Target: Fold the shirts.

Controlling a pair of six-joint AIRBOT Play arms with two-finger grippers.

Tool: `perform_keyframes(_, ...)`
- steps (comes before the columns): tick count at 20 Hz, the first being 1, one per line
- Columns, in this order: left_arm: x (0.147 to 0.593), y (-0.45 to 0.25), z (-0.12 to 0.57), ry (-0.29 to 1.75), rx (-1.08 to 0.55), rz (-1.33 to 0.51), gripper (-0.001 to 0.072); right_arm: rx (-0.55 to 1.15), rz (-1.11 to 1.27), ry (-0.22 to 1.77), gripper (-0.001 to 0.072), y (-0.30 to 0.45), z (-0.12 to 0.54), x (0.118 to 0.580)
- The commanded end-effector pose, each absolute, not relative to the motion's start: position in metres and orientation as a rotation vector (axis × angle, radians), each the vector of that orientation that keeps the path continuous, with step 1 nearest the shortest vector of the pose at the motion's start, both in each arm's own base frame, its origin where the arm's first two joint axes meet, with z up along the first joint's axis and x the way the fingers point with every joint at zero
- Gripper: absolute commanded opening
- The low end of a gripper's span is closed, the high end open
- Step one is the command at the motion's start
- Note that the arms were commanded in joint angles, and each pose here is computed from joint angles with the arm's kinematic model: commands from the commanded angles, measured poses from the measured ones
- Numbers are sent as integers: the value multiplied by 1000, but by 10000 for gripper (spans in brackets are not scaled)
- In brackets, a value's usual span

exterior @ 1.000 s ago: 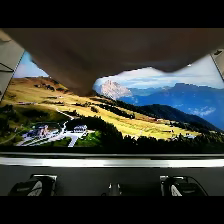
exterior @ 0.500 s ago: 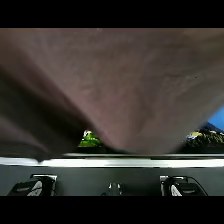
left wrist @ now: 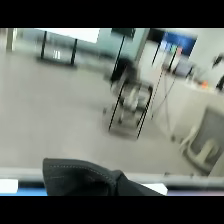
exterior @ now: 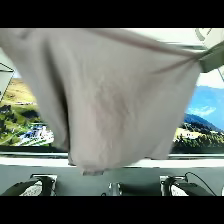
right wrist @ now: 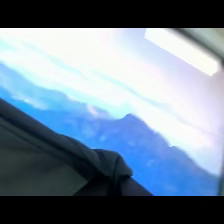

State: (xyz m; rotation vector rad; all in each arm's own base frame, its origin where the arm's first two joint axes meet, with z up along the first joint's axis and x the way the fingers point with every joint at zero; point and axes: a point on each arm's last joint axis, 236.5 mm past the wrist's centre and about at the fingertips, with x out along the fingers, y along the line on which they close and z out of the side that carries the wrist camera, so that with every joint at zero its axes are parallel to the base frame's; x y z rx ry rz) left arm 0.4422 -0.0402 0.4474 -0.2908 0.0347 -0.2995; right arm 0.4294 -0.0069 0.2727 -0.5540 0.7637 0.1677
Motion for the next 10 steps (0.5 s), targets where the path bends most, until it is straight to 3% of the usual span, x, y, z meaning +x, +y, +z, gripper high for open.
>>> perform_keyframes(1,520,-41,333,291,-298,-304,40,-422,170,935,21,-2,158,503)
perform_keyframes(3,542,-49,265,461,-320,-330,41,-317,205,1043,21,12,99,518)
perform_keyframes(6,540,-83,159,783,-336,-430,41,-227,293,1178,21,34,37,517)
perform_keyframes(10,511,-127,72,1098,-363,-535,65,-232,312,1212,25,36,26,514)
